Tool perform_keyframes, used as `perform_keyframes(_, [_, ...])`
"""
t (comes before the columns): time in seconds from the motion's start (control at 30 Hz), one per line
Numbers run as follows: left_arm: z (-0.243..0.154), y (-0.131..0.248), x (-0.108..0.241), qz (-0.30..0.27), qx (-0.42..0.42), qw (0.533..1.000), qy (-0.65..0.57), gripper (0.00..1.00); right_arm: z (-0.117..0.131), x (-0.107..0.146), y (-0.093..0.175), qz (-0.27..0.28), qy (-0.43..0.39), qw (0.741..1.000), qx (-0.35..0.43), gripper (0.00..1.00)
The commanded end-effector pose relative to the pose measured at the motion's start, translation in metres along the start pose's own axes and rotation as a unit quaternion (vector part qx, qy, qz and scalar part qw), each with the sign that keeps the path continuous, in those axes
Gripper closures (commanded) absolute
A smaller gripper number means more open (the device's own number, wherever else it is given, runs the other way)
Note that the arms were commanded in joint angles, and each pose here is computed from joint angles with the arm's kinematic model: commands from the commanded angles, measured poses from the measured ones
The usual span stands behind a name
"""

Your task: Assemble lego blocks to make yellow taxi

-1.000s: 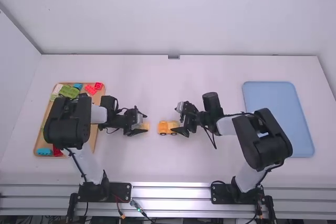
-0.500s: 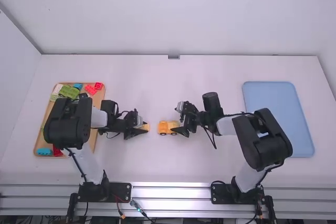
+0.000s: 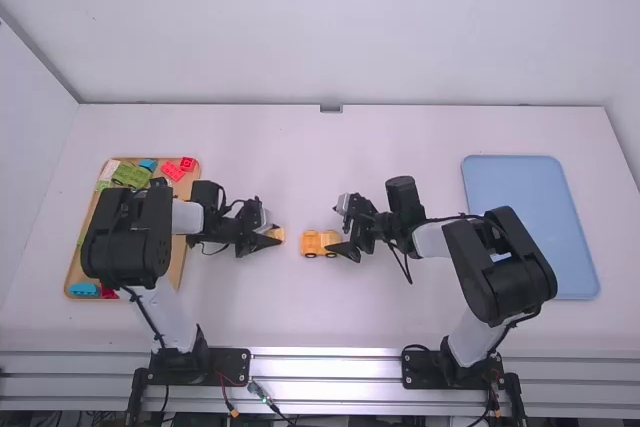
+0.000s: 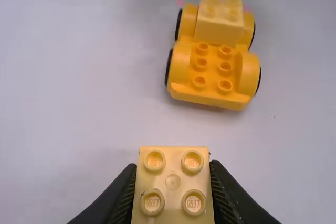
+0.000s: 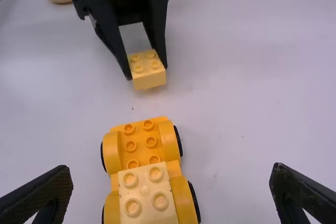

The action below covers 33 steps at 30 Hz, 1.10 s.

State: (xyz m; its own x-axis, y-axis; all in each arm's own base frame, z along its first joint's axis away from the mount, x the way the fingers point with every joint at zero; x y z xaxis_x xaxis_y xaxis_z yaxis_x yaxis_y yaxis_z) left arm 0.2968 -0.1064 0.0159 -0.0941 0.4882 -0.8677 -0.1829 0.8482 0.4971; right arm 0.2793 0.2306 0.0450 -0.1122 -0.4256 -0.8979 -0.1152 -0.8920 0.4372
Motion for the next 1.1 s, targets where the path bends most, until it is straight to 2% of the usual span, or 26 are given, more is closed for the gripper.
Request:
perform_keyframes(0.0, [-0.001, 0.000, -0.026, -0.015, 0.006, 0.999, -0.045, 0.75, -0.001, 0.001, -0.001, -0.001, 0.010, 1.000, -0.003, 0.01])
perform_keyframes(0.23, [-0.014, -0.016, -0.055, -0.032, 0.036, 0.996, -0.074, 0.76, -0.003, 0.018, -0.012, 0.000, 0.006, 1.000, -0.009, 0.02])
perform_keyframes(0.5, [-0.031, -0.038, -0.071, -0.040, 0.071, 0.993, -0.084, 0.77, 0.002, 0.040, -0.022, 0.006, 0.023, 0.999, -0.026, 0.03])
perform_keyframes(0.77, [-0.027, -0.046, -0.078, -0.036, 0.064, 0.996, -0.051, 0.81, 0.021, 0.036, -0.026, -0.049, 0.067, 0.992, -0.091, 0.04])
perform_keyframes(1.07, [-0.037, -0.049, -0.071, -0.030, 0.078, 0.996, -0.038, 0.84, 0.018, 0.038, -0.030, -0.033, 0.074, 0.993, -0.080, 0.12])
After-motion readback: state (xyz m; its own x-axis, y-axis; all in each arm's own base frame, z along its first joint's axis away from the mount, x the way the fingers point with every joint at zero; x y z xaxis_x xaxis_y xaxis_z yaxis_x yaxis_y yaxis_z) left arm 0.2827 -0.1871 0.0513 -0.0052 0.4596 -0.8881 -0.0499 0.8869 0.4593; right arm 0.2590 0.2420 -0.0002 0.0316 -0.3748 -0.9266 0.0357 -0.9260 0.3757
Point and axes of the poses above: each hand's point on the last joint's axis, 136 mm out from that joint toward the fingers, its own y axis back along the fingers, its own z axis along the line the jaws close on, x = y × z, the point moved 2 cm from there along y, back along the fingers, and after that the axes turned 1 degree about -y, right-handed, at the moved point
